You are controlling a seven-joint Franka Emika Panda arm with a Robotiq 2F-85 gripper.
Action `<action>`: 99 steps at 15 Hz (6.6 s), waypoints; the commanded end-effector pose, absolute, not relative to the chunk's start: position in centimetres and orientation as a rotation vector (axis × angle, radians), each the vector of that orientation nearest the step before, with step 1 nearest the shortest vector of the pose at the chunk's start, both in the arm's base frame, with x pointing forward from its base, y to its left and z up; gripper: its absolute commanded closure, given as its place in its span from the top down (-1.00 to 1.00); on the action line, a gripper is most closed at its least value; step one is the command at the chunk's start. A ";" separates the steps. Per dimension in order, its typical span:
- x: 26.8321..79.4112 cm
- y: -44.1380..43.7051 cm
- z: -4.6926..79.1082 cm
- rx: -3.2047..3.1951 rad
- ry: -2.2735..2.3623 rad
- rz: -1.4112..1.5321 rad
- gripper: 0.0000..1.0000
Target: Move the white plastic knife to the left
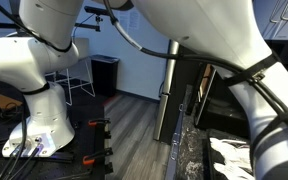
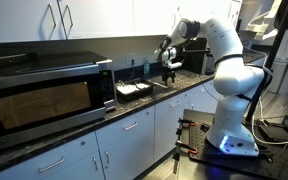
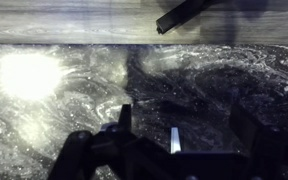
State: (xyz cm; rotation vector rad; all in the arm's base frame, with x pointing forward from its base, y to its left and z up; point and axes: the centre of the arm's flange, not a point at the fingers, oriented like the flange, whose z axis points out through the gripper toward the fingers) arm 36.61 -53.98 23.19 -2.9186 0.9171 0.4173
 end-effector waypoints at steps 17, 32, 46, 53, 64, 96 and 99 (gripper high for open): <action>41.3 -56.3 21.1 -3.009 0.853 0.260 0.91; 41.9 -55.3 20.1 -3.015 0.816 0.280 -0.93; 45.4 -52.6 20.7 -3.090 0.676 0.301 -0.93; 47.3 -51.4 21.7 -3.095 0.642 0.277 -0.93; 48.3 -50.8 22.6 -3.002 0.672 0.196 -0.93; 49.4 -48.0 26.4 -3.012 0.670 0.204 1.00; 49.7 -47.7 27.3 -3.027 0.649 0.191 1.00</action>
